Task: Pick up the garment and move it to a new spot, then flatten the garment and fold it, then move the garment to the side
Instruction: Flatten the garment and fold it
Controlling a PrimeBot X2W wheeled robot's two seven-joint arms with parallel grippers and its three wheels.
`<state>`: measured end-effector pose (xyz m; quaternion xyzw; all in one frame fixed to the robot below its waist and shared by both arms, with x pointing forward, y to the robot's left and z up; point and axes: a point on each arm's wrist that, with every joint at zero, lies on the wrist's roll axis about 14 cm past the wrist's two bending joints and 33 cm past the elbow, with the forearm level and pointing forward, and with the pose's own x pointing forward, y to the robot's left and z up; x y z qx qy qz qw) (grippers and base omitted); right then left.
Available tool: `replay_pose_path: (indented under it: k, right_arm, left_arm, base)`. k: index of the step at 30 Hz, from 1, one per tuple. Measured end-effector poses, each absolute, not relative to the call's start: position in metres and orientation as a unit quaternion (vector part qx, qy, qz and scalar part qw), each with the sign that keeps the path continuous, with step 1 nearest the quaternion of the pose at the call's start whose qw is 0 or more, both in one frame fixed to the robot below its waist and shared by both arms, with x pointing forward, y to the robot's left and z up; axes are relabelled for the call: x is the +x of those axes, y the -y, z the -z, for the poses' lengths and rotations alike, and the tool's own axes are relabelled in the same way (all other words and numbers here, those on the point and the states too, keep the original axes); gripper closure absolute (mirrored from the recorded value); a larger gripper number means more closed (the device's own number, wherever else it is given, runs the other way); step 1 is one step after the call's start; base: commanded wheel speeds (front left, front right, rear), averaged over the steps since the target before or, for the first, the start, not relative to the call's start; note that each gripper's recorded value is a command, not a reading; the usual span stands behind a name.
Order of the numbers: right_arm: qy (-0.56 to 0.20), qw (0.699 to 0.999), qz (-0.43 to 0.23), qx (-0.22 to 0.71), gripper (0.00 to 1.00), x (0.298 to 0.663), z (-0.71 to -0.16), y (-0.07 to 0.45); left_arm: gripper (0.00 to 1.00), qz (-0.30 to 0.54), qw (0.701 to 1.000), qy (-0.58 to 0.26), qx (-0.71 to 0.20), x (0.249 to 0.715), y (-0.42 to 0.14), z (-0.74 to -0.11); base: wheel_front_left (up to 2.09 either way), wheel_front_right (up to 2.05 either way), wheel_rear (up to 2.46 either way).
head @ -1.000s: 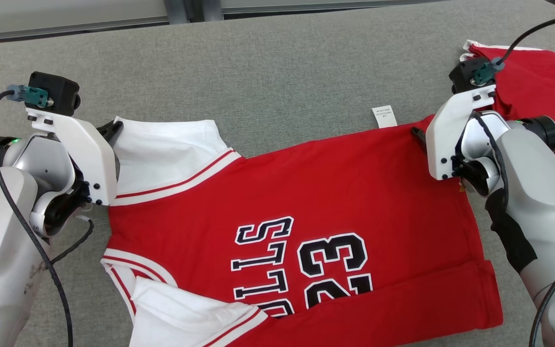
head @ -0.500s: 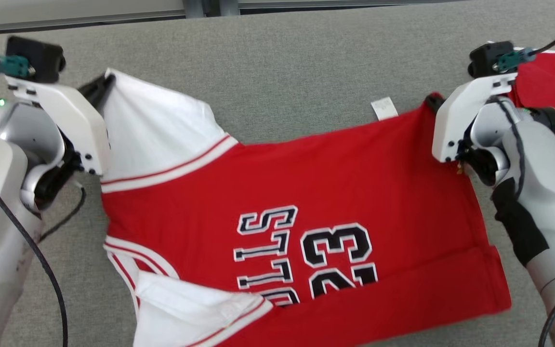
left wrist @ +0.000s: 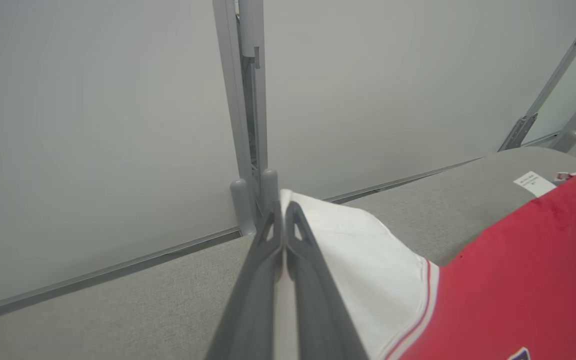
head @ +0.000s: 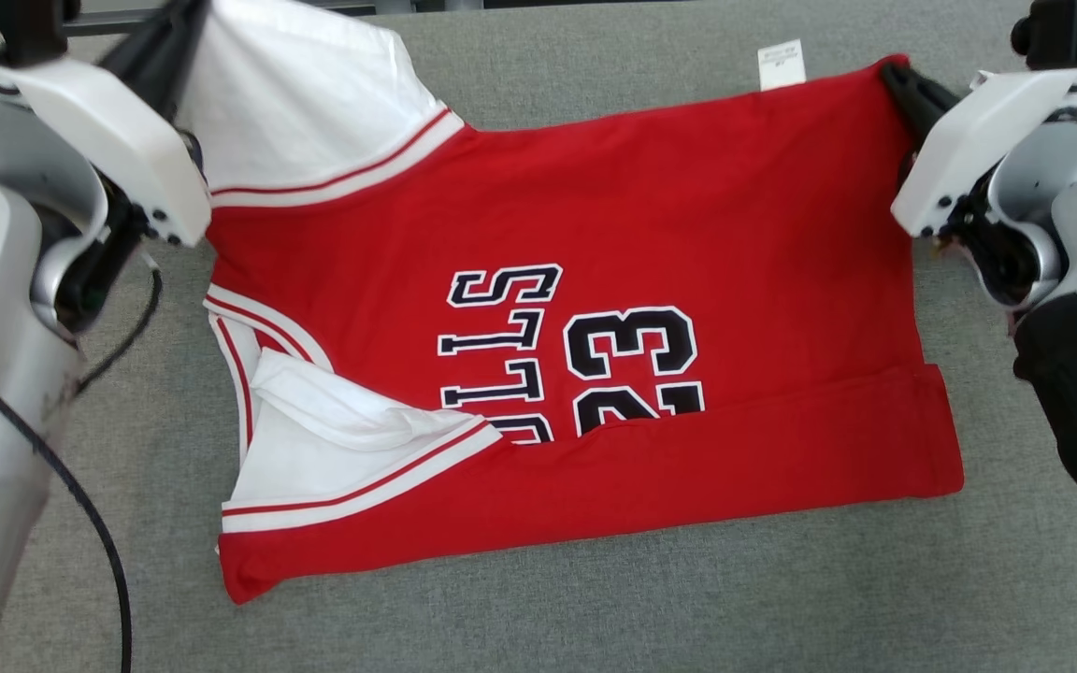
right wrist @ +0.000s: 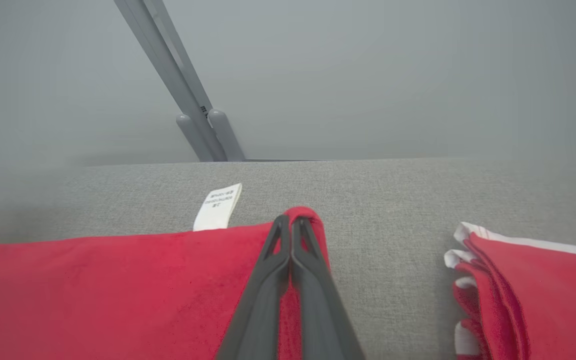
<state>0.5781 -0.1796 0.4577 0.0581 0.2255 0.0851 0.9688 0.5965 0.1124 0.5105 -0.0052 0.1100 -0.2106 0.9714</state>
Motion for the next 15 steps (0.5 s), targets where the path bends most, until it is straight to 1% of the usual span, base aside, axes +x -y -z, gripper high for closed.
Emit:
replay_pose_path:
  k: [2,5,7,10,15]
  right_arm:
    - [-0.222,0.968,-0.096,0.07,1.0,0.574,-0.458,0.174]
    - [-0.222,0.968,-0.095,0.075,1.0,0.562,-0.452,0.183]
    - [-0.218,0.968,-0.092,0.079,1.0,0.553,-0.449,0.191]
    - [-0.206,0.968,-0.1,0.104,1.0,0.542,-0.449,0.189]
    - [-0.199,0.967,-0.103,0.124,1.0,0.516,-0.445,0.196]
  left_arm:
    - [1.0,0.217,0.969,-0.117,-0.023,0.589,-0.109,-0.504]
    - [1.0,0.219,0.968,-0.116,-0.034,0.576,-0.113,-0.497]
    - [1.0,0.218,0.968,-0.105,-0.059,0.567,-0.115,-0.501]
    - [1.0,0.222,0.966,-0.097,-0.093,0.55,-0.115,-0.502]
    - [1.0,0.208,0.967,-0.093,-0.114,0.519,-0.129,-0.505]
  base:
    - [0.0,0.0,0.0]
    - [0.0,0.0,0.0]
    - [0.0,0.0,0.0]
    - [0.0,0.0,0.0]
    - [0.0,0.0,0.0]
